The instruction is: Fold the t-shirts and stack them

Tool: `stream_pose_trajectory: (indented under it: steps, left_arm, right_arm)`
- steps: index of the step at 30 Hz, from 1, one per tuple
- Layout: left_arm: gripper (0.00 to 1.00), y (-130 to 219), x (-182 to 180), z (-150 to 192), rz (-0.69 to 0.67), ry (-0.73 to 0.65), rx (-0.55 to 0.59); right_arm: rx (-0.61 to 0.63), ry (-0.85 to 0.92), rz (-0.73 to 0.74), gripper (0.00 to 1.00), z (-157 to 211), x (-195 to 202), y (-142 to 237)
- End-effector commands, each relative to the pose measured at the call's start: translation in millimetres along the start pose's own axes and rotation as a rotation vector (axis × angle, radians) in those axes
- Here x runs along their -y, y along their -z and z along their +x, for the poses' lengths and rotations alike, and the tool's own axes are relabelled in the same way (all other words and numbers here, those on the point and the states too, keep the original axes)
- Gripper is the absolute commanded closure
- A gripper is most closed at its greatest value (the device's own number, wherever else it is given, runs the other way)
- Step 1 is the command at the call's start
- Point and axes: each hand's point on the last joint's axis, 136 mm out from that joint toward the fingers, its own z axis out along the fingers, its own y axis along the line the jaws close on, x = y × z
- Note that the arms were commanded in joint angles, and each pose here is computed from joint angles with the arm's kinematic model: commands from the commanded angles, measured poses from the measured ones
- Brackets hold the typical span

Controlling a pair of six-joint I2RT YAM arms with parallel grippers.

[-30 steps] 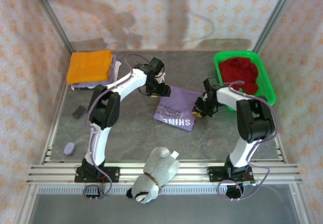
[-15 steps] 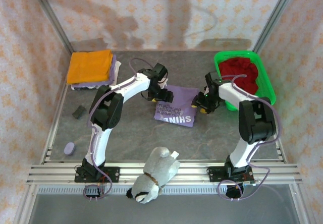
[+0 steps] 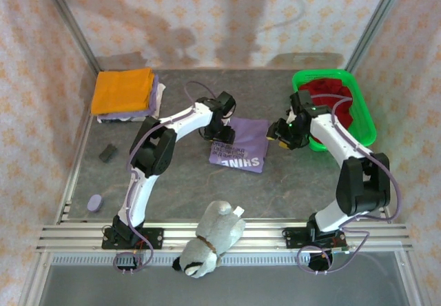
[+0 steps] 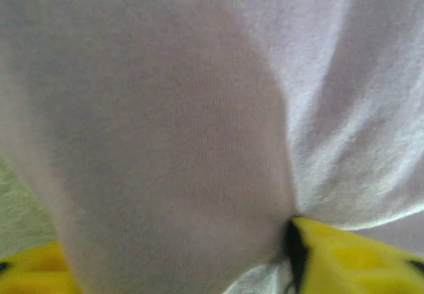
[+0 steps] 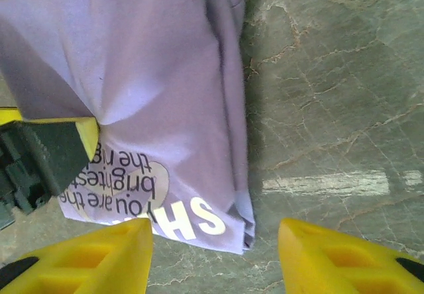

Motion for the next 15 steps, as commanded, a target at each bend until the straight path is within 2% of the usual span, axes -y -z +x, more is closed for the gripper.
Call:
stream_pose_trajectory:
  steps: [1, 2, 5, 9, 10, 12, 15]
  left_arm:
    - [0.57, -25.3, -5.7, 33.5, -0.123, -0.022, -0.111]
    - [0.62, -25.4, -5.5, 37.1, -0.141, -0.025, -0.112]
    - [0.65, -28.0, -3.3, 45.1, -0.16, -0.022, -0.12]
    - [0.95, -33.6, 3.7, 47.7, -0.106, 0.006, -0.107]
    - [0.99, -33.7, 5.8, 46.8, -0.091, 0.01, -0.103]
    - [1.0, -31.6, 11.1, 41.6, -0.042, 0.013, -0.094]
    - [1.0, -17.3, 2.6, 27.0, -0.044, 0.024, -0.069]
  right_arm:
    - [0.024, 0.005, 0.005, 0.48, 6.3, 5.0, 18.5]
    - [0.03, 0.002, 0.004, 0.48, 6.9, 6.7, 21.5]
    - [0.043, -0.002, 0.003, 0.49, 9.5, 11.9, 26.9]
    - [0.041, -0.002, 0.0, 0.49, 14.2, 16.1, 29.0]
    - [0.04, 0.001, 0.0, 0.49, 15.6, 16.1, 29.7]
    - [0.045, 0.004, -0.002, 0.49, 17.2, 16.7, 32.3]
    - [0.049, 0.007, -0.008, 0.49, 20.0, 15.8, 37.1]
